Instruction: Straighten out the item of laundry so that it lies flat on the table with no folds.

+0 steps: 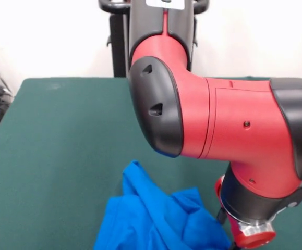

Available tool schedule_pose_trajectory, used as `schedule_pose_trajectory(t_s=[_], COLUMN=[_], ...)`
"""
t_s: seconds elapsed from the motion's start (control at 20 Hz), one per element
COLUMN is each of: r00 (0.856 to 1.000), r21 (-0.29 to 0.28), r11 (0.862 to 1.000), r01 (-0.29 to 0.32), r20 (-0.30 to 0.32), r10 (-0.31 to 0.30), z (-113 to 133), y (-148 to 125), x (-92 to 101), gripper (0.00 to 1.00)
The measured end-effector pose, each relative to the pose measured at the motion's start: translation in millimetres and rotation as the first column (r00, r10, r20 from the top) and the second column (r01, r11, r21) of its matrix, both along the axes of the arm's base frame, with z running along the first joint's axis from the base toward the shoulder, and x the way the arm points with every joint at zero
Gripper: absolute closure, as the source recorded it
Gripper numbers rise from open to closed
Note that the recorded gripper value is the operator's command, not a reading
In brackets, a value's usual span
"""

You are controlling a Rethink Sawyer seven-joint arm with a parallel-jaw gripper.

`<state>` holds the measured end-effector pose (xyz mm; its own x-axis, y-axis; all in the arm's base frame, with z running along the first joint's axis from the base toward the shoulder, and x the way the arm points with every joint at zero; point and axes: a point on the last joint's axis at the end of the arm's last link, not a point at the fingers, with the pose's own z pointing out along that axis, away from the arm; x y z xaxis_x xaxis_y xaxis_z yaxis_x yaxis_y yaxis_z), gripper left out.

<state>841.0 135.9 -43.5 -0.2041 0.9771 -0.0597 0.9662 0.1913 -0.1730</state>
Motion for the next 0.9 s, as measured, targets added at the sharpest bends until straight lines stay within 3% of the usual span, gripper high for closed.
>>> schedule_pose_trajectory(t_s=[0.4, 0.9], r00=[0.999, 0.998], r21=[-0.004, 0.037], r11=[1.000, 0.999], r01=[0.005, 0.015], r20=[0.032, 0.066], r10=[-0.005, -0.018], z=[-0.7, 4.8], y=[5.4, 23.6], x=[9.5, 21.8], gripper=[0.00, 0.00])
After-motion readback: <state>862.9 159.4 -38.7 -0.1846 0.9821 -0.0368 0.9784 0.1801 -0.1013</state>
